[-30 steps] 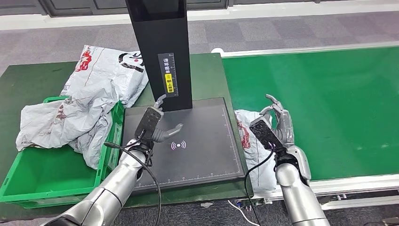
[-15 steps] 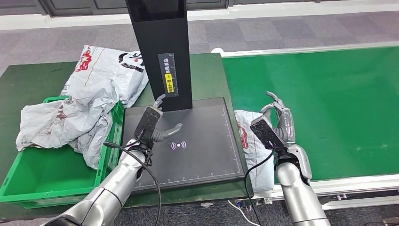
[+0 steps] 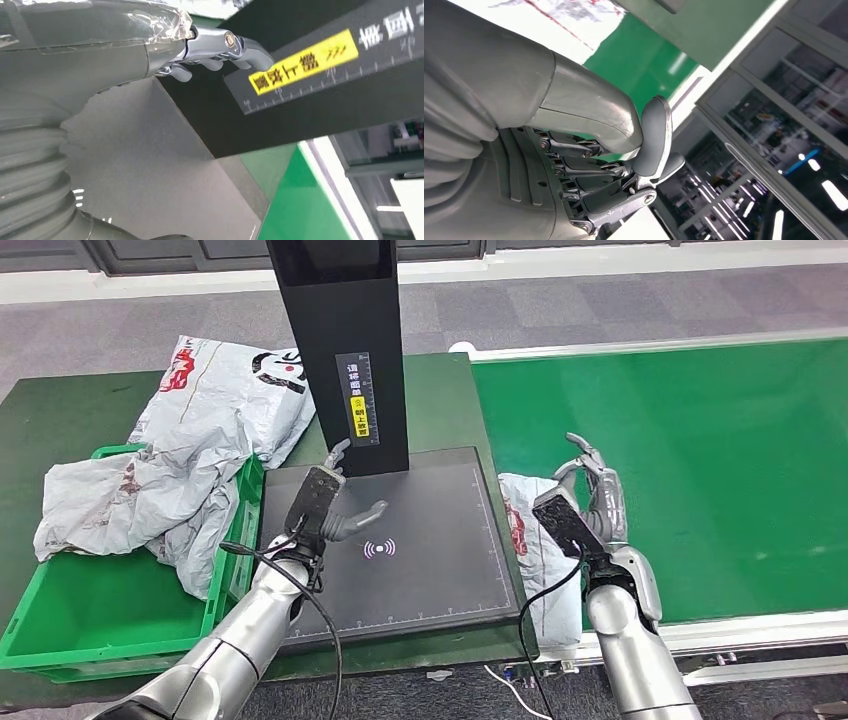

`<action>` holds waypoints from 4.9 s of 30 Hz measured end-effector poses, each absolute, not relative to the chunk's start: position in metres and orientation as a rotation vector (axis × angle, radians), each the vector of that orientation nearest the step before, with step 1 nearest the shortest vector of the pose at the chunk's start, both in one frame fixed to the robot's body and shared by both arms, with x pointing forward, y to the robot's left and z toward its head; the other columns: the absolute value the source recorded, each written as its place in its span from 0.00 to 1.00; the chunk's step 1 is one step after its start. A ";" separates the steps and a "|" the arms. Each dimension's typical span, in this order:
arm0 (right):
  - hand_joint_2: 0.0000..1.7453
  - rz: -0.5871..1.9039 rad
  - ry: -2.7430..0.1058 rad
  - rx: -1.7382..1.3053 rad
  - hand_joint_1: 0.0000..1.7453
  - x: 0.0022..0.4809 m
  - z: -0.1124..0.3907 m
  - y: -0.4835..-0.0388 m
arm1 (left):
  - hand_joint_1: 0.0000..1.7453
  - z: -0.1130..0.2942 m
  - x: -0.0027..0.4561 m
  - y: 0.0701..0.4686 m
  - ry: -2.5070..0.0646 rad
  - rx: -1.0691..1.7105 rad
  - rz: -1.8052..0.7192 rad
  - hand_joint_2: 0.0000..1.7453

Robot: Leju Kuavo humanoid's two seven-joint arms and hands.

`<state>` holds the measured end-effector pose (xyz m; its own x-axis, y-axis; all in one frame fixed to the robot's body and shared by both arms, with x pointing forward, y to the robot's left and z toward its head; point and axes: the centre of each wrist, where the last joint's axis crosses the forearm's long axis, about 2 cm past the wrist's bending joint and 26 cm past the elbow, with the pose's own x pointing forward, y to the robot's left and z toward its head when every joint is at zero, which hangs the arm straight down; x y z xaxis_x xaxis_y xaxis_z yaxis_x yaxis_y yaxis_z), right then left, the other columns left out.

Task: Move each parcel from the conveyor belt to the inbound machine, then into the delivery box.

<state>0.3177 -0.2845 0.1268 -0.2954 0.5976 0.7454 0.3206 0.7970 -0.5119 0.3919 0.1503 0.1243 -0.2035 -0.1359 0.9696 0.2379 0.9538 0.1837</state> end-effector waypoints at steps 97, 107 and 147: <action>1.00 0.787 -1.076 -0.824 0.00 0.340 0.040 -0.291 | 0.00 0.132 0.398 0.164 -1.774 -0.012 -0.253 1.00; 1.00 1.101 -0.741 -0.694 0.00 0.344 0.031 -0.287 | 0.00 0.139 0.401 0.157 -1.770 -0.023 -0.257 1.00; 1.00 1.161 -0.701 -0.641 0.00 0.346 0.031 -0.293 | 0.00 0.146 0.405 0.155 -1.790 -0.035 -0.251 1.00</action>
